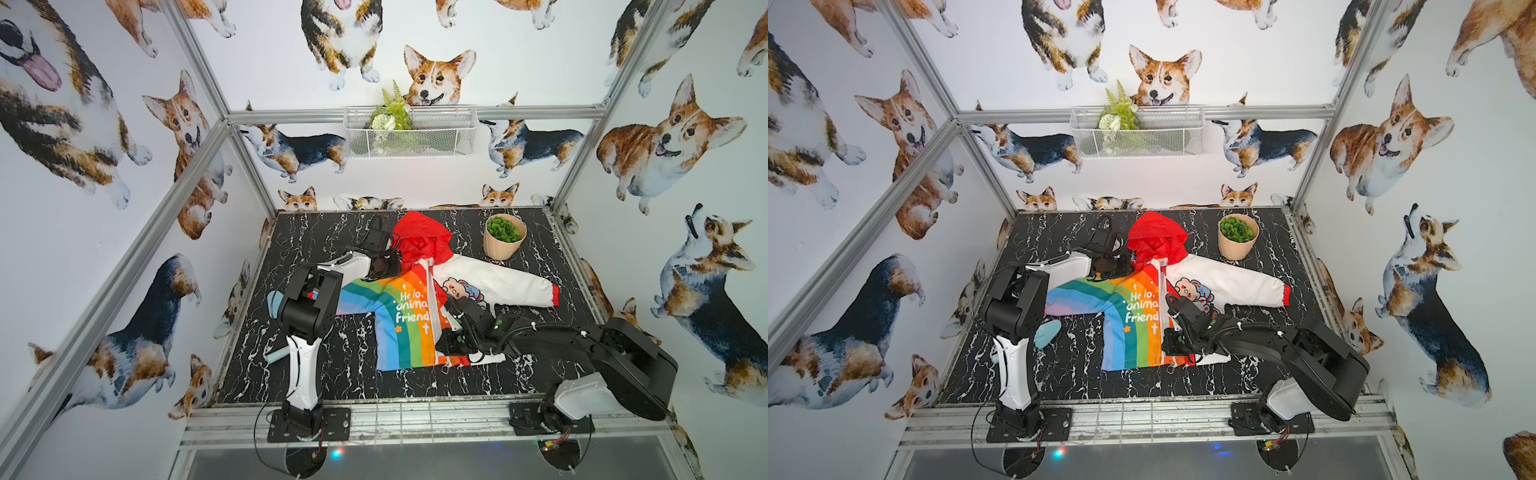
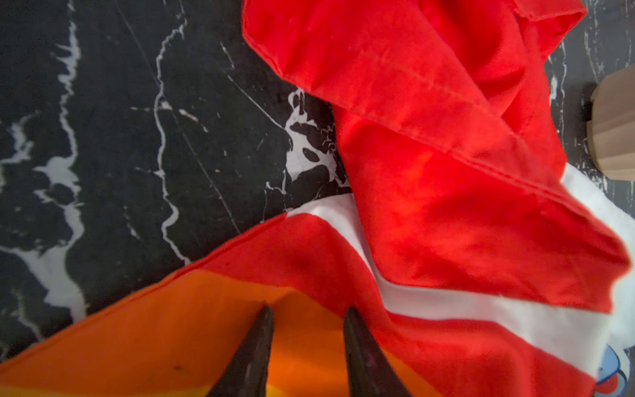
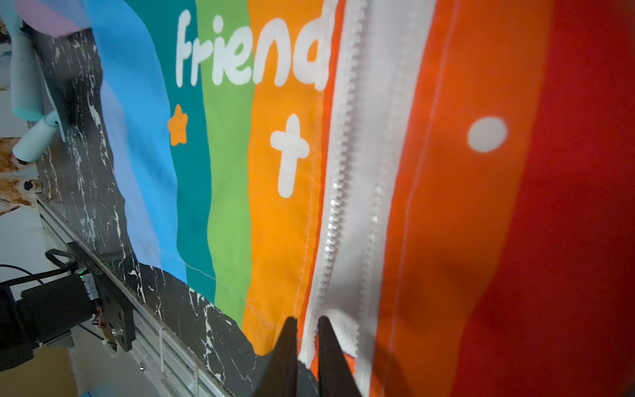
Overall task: Unzip the jacket
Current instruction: Smooth out the jacket at the center of the board.
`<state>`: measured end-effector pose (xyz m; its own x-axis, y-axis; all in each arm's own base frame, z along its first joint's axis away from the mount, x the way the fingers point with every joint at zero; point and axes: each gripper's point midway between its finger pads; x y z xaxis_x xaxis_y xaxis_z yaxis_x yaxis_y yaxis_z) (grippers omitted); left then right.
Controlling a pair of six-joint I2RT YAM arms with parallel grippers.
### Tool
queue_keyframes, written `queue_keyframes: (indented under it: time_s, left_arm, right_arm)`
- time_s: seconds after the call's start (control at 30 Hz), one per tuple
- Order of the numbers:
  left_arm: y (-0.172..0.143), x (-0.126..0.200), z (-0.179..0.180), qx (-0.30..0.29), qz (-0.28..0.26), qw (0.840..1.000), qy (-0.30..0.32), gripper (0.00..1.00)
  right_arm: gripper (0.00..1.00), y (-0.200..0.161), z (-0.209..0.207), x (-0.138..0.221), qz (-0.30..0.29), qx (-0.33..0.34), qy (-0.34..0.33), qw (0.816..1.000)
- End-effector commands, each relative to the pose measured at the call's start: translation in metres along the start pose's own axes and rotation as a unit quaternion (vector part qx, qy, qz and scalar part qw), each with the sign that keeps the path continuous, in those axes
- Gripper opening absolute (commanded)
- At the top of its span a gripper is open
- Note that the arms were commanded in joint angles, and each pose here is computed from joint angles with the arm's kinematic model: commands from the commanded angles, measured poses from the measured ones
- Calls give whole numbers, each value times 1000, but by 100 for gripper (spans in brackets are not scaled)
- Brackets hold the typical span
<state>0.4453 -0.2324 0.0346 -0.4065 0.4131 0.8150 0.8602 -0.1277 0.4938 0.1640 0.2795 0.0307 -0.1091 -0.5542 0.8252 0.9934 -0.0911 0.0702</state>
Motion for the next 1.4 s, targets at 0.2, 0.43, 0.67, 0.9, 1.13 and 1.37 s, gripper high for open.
queue_keyframes:
  time_s: [0.2, 0.43, 0.67, 0.9, 1.13, 1.37]
  left_arm:
    - [-1, -2, 2, -7, 6, 1000, 3, 38]
    - [-3, -5, 3, -8, 10, 1000, 4, 37]
    - [-3, -5, 3, -8, 11, 1000, 5, 37]
    - [-5, -8, 5, -7, 14, 1000, 6, 37]
    - [-8, -10, 11, -6, 21, 1000, 20, 37]
    - [-10, -12, 12, -4, 24, 999, 23, 37]
  right_arm:
    - [20, -4, 0, -10, 20, -9, -3, 1000]
    - [19, -4, 5, -9, 21, -4, 11, 1000]
    - [17, -5, 8, -10, 23, -1, 20, 1000]
    - [13, -5, 8, -12, 26, -5, 21, 999]
    - [4, -4, 12, -2, 14, 2, 30, 999]
    - [0, -5, 12, 6, 8, 3, 32, 999]
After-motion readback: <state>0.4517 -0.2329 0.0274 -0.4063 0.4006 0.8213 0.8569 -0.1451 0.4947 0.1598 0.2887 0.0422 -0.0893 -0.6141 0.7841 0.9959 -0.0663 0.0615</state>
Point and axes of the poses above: each gripper's point midway between its finger pads, its own x axis back along the fingers, its own z axis along the line the jaws close on, y = z × x, and after that the axes turned 14 degrees about -x, right-handed
